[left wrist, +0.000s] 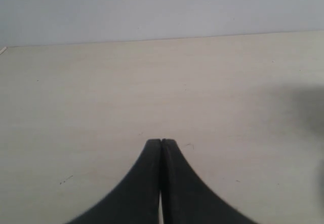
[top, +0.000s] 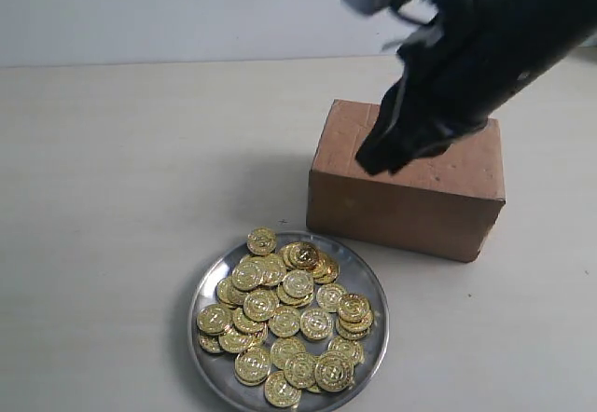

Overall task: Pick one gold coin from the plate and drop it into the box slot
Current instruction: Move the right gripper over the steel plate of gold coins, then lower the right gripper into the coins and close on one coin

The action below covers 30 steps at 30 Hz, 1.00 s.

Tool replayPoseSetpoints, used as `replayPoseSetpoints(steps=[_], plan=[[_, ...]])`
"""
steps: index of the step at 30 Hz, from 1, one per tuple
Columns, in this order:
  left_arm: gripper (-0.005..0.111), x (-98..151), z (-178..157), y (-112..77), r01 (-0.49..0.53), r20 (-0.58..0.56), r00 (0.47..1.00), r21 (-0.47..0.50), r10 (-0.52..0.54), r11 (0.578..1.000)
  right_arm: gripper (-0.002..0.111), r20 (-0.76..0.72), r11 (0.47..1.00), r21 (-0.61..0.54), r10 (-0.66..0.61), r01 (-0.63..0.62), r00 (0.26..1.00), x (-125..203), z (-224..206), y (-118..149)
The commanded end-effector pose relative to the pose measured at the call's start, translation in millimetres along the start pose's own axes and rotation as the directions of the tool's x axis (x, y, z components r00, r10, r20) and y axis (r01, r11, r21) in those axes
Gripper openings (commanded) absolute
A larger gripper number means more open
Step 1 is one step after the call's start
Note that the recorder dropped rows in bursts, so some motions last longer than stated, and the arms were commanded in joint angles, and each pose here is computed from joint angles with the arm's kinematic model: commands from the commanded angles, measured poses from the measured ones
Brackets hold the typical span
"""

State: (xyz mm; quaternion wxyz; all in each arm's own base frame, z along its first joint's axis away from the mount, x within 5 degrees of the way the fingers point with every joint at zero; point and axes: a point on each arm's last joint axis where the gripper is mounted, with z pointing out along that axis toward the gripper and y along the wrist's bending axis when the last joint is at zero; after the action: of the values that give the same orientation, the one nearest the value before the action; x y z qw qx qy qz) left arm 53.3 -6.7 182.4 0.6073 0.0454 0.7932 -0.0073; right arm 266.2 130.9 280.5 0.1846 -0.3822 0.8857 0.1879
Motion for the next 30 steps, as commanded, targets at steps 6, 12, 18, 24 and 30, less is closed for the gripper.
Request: replayPoseSetpoints(steps=[6, 12, 18, 24, 30], plan=[[0.0, 0, 0, 0.2, 0.01, 0.007, 1.0, -0.005, -0.01, 1.0, 0.0, -0.295, 0.954, -0.067, -0.297, 0.291, 0.908, 2, 107, 19], [0.0, 0, 0, 0.2, 0.01, 0.007, 1.0, -0.005, -0.01, 1.0, 0.03, -0.389, 0.93, -0.123, -0.366, 0.347, 0.845, 11, 146, 29], [0.0, 0, 0, 0.2, 0.01, 0.007, 1.0, -0.005, -0.01, 1.0, 0.049, -0.411, 0.906, -0.143, -0.421, 0.398, 0.809, 16, 163, 33], [0.0, 0, 0, 0.2, 0.01, 0.007, 1.0, -0.005, -0.01, 1.0, 0.049, -0.373, 0.897, -0.092, -0.434, 0.433, 0.82, 11, 170, 34], [0.0, 0, 0, 0.2, 0.01, 0.007, 1.0, -0.005, -0.01, 1.0, 0.049, -0.377, 0.914, -0.077, -0.396, 0.398, 0.837, 11, 170, 34]])
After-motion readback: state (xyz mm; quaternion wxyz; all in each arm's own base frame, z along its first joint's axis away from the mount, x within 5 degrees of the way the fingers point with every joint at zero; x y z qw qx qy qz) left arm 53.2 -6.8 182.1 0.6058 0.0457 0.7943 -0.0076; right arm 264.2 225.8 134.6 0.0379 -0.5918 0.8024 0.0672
